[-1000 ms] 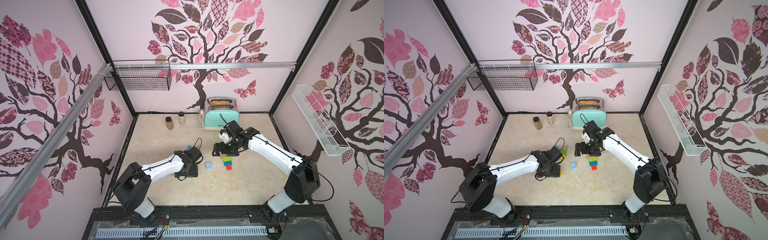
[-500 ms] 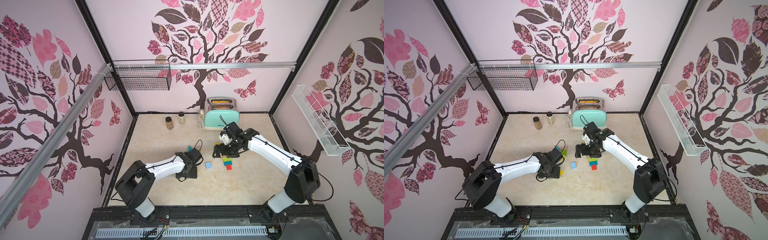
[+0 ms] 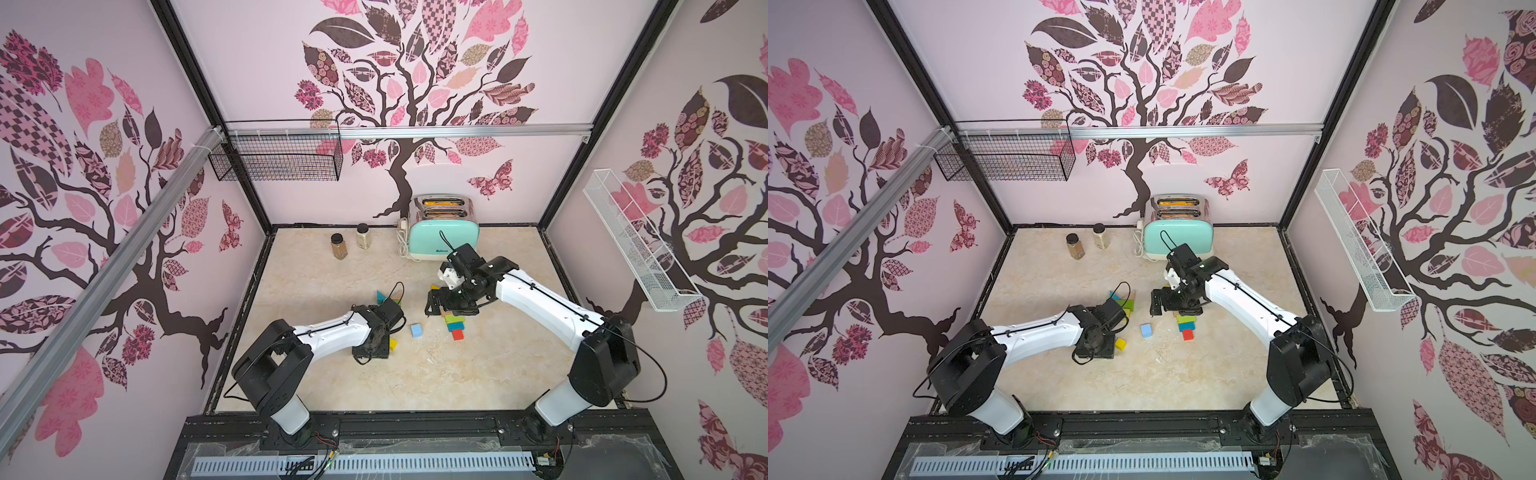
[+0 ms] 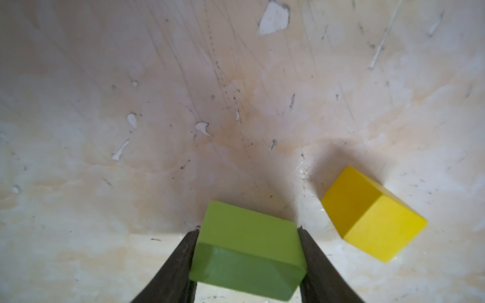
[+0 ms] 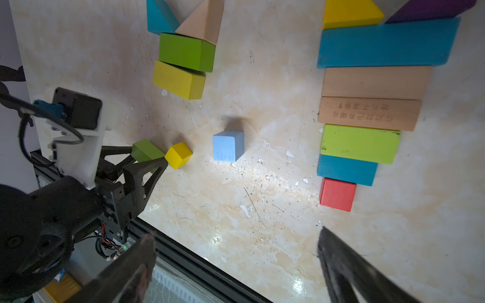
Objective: Assemble a carrot with building blocks
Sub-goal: Pick up the building block from the center of the board, then assemble the building block at the center of the board.
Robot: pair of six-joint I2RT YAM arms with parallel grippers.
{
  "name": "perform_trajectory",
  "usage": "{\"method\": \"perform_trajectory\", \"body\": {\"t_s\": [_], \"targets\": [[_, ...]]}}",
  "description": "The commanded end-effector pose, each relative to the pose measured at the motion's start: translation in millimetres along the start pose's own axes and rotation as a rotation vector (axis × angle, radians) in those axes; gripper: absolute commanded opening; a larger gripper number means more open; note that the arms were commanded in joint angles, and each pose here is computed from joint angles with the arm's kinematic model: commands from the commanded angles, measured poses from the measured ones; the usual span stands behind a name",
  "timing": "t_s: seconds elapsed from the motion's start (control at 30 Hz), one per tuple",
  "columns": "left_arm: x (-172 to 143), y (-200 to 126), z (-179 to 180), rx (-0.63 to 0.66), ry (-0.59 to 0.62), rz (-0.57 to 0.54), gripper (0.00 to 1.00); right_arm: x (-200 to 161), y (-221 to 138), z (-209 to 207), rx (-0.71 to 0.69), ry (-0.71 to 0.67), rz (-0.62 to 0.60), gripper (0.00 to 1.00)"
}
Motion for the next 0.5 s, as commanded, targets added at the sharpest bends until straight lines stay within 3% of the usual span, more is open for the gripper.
{"method": "perform_trajectory", "body": {"t_s": [0.0,0.1,0.47], "targets": [[21.3,-33.0,-2.0,-0.012,-0.005,-0.107,0.4,6.5,-13.2,7.6,0.025,-0.017,-0.051,0.99],[39.1,-39.3,-11.0,-0.041,-0.005,-0.12,0.39,9.5,-15.9,9.4,0.026,-0.019,-0.062,0.99],[71.4,-1.5,-26.6,-0.079,-0.056,-0.062,0.39,11.1,-19.4,9.1,0.01,-0.022,-0.079,0.99]]}}
Point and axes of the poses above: each gripper's point midway between its finger pads, its own y axis out along the fingers, its own z axis along the line the jaws close on, x = y × z, the point moved 6 cm from there along -y, back along the fingers, and after that the axes turned 5 degrees about y, right-handed, at the moved point
